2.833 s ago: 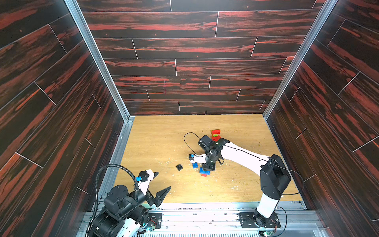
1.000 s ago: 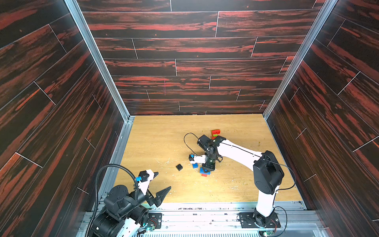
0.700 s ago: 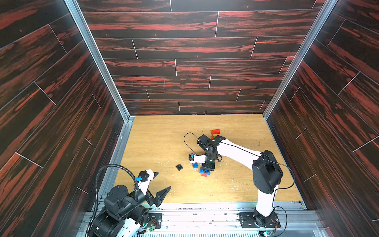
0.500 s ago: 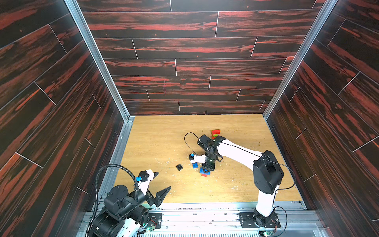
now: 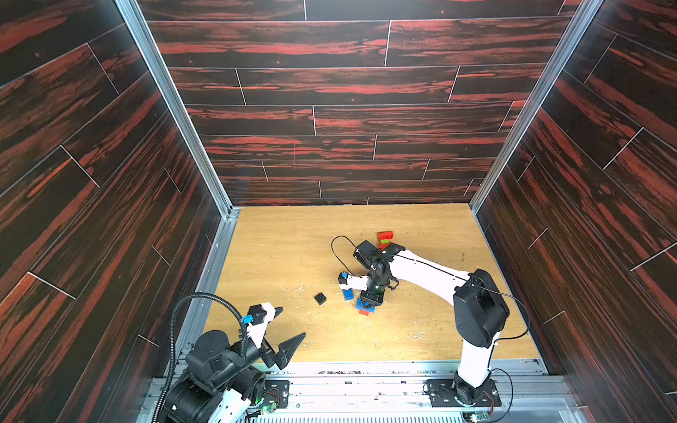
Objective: Assemble the letter f with lego
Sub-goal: Assemble the lego brick with the lego brick.
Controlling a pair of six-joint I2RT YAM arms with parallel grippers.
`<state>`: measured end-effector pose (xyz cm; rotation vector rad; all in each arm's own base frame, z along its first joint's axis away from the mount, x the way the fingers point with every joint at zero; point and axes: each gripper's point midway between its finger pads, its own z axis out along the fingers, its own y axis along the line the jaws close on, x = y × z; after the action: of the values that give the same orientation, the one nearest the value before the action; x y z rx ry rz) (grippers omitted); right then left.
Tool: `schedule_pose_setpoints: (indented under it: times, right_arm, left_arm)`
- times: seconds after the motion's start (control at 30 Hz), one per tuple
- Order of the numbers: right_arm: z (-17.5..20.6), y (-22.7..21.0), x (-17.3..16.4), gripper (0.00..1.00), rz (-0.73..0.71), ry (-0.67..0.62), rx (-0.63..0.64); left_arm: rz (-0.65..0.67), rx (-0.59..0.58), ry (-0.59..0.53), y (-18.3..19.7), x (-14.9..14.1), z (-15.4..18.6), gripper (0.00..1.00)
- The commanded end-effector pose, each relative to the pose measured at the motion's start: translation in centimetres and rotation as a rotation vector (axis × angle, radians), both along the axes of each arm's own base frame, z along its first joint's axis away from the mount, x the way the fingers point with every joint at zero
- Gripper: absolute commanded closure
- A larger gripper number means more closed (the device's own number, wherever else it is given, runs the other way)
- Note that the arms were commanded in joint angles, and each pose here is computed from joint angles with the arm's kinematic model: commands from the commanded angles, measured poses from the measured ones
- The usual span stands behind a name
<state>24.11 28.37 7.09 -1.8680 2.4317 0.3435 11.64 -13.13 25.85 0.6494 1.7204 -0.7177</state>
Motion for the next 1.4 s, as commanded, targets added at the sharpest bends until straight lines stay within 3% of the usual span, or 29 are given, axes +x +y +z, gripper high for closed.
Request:
schedule_pose_setpoints:
  times: [0.0, 0.87, 1.37]
  right_arm:
    - [-5.3, -2.9, -2.6, 0.80, -0.038, 0.132, -0.170]
    - [-8.0, -4.3, -3.9, 0.82, -0.075, 0.109, -0.248]
    - [-7.8, -4.5, -2.5, 0.82, -0.113, -0.006, -0.259]
  left_arm:
    - [-0.010, 0.012, -0.001, -0.1, 0.0, -0.3, 0.00]
    - [-0.011, 0.013, -0.002, -0.1, 0.0, -0.3, 0.00]
    - [-0.015, 0.013, -0.001, -0.2, -0.1, -0.3, 0.00]
